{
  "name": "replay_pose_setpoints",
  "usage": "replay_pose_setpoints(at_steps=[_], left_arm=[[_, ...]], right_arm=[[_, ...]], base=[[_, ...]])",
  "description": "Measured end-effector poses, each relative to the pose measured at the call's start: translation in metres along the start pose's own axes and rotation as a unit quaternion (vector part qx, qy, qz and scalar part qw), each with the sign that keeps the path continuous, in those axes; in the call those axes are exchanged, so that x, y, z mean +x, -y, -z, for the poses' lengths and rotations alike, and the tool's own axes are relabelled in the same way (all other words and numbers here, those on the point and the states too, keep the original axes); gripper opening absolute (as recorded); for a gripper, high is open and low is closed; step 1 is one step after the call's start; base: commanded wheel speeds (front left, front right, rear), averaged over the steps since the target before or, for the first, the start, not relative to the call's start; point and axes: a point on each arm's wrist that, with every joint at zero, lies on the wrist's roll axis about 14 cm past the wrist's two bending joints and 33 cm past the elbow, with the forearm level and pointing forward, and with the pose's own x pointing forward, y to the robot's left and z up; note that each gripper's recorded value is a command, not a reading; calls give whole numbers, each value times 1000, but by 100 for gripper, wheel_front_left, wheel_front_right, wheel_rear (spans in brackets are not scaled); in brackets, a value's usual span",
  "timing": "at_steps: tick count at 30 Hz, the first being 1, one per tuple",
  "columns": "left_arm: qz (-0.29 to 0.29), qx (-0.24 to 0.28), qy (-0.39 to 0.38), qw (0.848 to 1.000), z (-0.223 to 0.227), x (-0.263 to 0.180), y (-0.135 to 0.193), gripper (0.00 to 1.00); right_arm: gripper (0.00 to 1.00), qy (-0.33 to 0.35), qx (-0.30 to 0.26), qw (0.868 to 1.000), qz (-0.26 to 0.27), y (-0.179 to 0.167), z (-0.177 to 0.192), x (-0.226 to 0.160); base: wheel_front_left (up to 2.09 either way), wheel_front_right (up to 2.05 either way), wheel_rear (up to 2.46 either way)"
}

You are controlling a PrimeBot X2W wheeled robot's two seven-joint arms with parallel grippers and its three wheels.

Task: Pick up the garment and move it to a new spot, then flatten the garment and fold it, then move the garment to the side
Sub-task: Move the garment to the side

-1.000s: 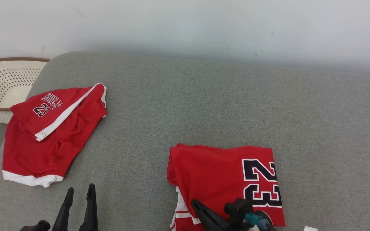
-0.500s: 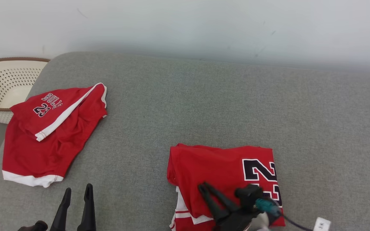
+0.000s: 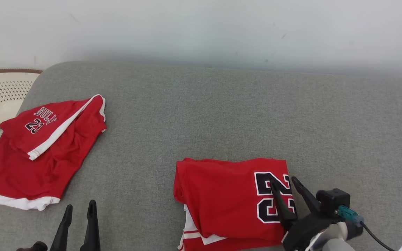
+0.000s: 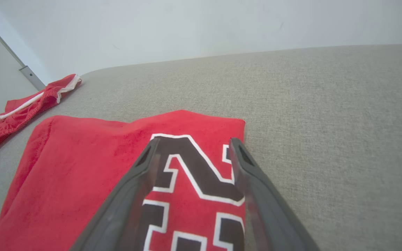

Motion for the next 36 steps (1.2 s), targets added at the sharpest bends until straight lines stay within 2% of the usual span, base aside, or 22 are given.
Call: replay_pose_setpoints(at_steps=[7, 18, 19, 20, 21, 29, 36], left_arm=[[6, 2, 1, 1000, -1, 0, 4, 100], [3, 4, -3, 1000, 2, 0, 1, 100], [2, 4, -3, 1000, 2, -1, 1, 100], [2, 4, -3, 1000, 2, -1, 1, 100], [2, 4, -3, 1000, 2, -1, 1, 100], [7, 1, -6, 1000, 5, 1, 4, 100], [11, -1, -10, 1000, 8, 4, 8, 100]], right_arm=[[100, -39, 6, 998, 41, 28, 19, -12], [100, -105, 48, 993, 32, 19, 46, -7], [75, -115, 51, 992, 30, 18, 49, -8], [41, -117, 51, 991, 28, 18, 49, -8], [0, -118, 53, 991, 26, 16, 49, -8], [0, -97, 39, 994, 19, 20, 37, -6], [0, -61, 7, 998, 31, 45, 4, 6]], base=[[0, 0, 0], [0, 0, 0], [0, 0, 0], [0, 0, 0], [0, 0, 0], [0, 0, 0], [0, 0, 0]])
